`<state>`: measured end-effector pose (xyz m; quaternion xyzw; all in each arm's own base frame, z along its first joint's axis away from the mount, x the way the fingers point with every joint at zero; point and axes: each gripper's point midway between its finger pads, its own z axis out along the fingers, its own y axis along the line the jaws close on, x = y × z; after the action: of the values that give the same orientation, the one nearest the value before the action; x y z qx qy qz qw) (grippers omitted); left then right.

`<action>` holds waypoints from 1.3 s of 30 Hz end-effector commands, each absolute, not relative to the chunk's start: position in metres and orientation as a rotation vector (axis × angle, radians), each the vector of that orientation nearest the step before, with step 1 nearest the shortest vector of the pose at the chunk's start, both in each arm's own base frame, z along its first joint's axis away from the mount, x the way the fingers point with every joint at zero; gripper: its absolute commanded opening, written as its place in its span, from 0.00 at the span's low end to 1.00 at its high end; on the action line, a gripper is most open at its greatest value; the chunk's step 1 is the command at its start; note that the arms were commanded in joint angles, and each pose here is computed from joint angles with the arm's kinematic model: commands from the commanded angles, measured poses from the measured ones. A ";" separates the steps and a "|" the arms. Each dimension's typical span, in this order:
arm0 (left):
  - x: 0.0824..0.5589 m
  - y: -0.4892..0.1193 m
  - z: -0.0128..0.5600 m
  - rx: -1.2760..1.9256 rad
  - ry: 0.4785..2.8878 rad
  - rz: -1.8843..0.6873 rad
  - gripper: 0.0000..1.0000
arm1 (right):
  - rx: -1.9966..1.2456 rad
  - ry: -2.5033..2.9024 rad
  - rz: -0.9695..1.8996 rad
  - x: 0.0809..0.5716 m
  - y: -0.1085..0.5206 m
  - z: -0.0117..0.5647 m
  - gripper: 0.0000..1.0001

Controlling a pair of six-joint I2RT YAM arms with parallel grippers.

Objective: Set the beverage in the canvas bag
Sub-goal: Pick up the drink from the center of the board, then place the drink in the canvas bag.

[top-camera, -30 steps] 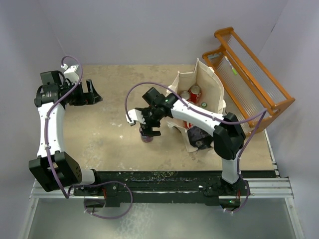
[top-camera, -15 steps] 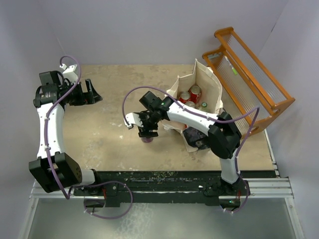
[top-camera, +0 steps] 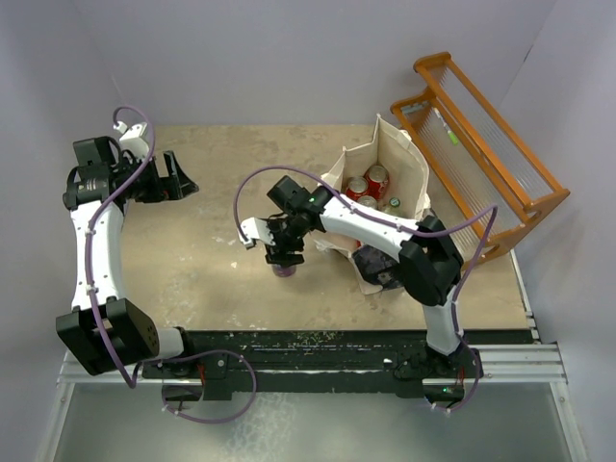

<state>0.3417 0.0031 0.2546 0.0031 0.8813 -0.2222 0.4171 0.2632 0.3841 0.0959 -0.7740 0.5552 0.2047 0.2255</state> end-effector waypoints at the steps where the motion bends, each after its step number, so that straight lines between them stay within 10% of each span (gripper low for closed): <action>1: 0.348 -0.007 0.277 0.056 2.111 -0.636 1.00 | -2.094 1.573 0.649 0.258 0.391 0.117 0.41; 15: 0.381 -0.032 0.284 0.242 2.103 -0.611 0.97 | -1.760 1.407 0.710 0.279 0.414 0.290 0.25; 27: 0.414 -0.122 0.302 0.570 2.012 -0.765 0.94 | -1.259 1.394 0.428 0.314 0.307 0.452 0.22; 39: 0.366 -0.280 0.319 0.945 1.796 -1.080 0.93 | -1.053 1.614 0.104 0.323 0.189 0.430 0.21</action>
<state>0.3758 -0.2394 0.2938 0.3410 0.7574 -0.3864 0.4008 0.2990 0.2130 0.4483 -0.4802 0.6569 0.0901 0.5743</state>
